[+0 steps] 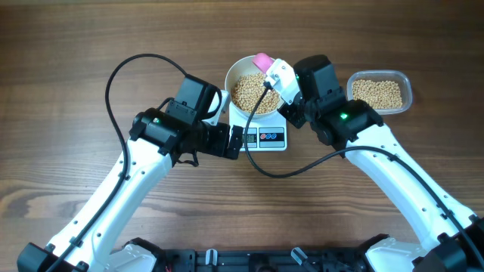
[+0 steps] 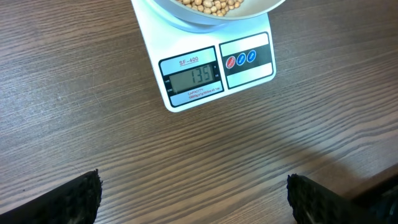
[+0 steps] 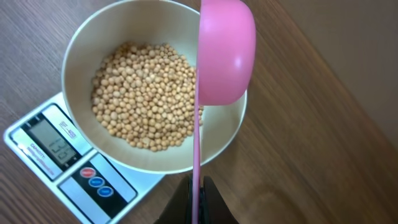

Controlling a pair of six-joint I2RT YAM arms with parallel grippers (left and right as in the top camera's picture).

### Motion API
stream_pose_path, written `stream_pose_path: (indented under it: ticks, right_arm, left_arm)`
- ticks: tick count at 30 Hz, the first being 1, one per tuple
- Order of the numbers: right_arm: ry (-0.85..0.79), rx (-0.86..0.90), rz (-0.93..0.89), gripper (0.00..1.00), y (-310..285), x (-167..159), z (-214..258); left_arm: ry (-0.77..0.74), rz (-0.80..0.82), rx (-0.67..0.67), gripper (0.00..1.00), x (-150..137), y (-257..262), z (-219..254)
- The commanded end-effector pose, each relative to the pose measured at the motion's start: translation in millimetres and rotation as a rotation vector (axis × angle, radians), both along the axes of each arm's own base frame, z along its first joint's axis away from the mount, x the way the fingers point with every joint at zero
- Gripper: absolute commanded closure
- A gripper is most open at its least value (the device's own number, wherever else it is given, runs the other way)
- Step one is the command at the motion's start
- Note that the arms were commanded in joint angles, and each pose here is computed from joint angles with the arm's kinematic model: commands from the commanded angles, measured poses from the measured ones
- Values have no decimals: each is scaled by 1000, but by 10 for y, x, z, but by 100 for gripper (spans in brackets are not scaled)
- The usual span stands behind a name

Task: Scoop item into bowl and weigh 150g on scale
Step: 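Move the empty scoop right back over the soybean tub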

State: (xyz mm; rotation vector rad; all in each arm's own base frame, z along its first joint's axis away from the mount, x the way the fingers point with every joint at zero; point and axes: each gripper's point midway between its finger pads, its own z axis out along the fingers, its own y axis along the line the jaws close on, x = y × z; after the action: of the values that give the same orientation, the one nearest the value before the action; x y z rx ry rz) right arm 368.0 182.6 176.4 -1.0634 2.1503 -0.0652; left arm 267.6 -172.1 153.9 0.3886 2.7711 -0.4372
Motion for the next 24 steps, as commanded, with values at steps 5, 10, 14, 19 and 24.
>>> stream_pose_path:
  ticks: [5, 10, 14, 19, 24]
  right_arm:
    - [56, 296, -146, 96, 83, 31, 267]
    - [65, 560, -180, 96, -236, 132, 686]
    - [53, 700, -289, 96, -949, 220, 885]
    - [103, 677, -577, 96, -1964, 104, 597]
    - [145, 402, -689, 96, -2534, -200, 242]
  left_arm:
    - [10, -5, -9, 0, -15, -25, -15]
    - [10, -5, -9, 0, -15, -25, -15]
    - [10, -5, -9, 0, -15, -25, -15]
    - [10, -5, -9, 0, -15, -25, -15]
    - [10, -5, -9, 0, -15, -25, -15]
